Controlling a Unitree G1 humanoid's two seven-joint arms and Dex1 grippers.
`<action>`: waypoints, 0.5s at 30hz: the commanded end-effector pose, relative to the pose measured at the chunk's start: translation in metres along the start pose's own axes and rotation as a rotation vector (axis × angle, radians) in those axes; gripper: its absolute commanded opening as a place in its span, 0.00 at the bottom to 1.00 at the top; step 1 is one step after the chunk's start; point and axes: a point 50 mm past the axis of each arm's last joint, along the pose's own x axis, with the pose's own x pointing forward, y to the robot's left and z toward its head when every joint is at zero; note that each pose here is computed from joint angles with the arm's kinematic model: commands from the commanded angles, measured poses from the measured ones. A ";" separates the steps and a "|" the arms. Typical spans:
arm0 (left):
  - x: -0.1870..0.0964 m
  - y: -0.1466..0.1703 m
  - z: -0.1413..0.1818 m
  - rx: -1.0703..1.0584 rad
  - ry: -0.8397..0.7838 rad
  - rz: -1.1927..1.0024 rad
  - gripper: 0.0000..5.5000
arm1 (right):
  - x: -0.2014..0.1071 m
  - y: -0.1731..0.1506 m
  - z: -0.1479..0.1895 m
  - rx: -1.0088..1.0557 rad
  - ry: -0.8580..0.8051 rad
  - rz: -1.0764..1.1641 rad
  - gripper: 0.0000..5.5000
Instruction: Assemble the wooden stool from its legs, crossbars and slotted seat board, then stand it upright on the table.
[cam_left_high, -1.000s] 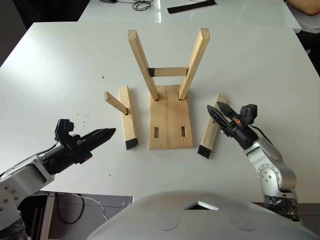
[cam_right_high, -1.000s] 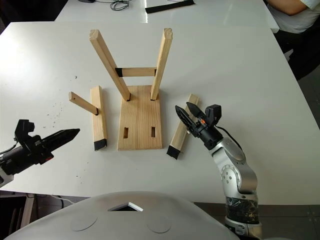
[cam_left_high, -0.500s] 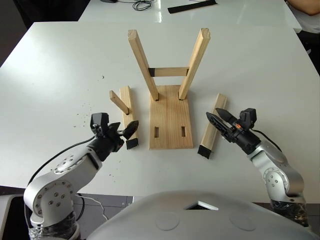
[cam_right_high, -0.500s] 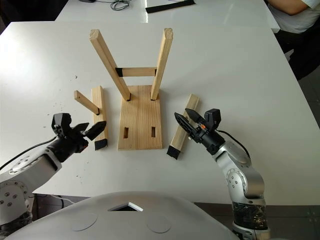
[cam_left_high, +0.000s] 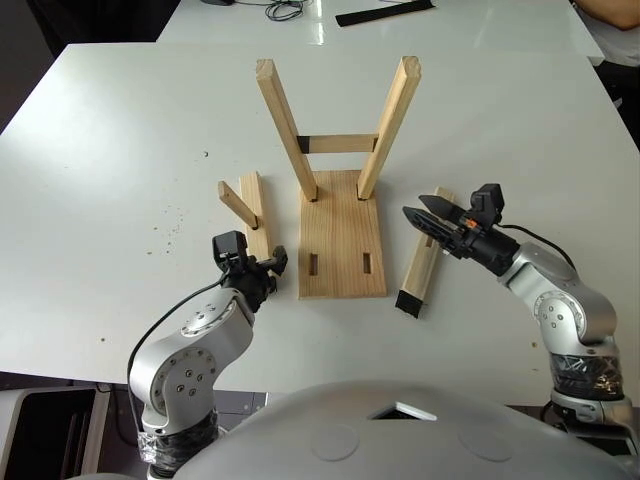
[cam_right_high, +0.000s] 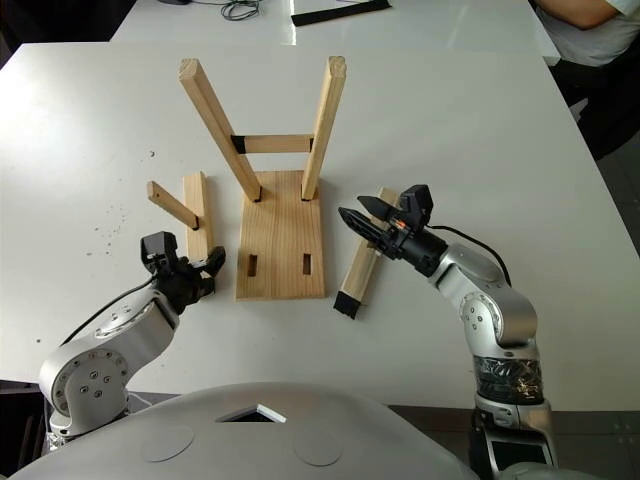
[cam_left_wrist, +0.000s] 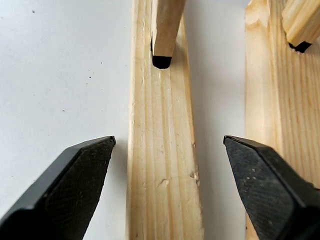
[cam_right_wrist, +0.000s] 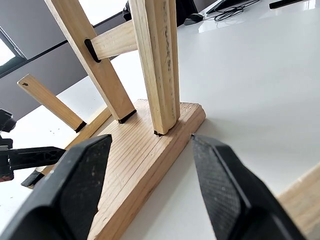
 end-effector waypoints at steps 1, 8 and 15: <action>0.006 0.014 -0.013 0.048 0.090 0.137 0.73 | 0.004 0.000 0.002 -0.006 -0.003 0.001 0.52; 0.010 0.030 -0.010 0.173 0.171 0.186 0.63 | 0.013 0.005 -0.001 0.013 -0.071 -0.037 0.52; 0.015 0.044 -0.007 0.188 0.249 0.163 0.44 | 0.014 0.013 -0.011 0.039 -0.111 -0.083 0.52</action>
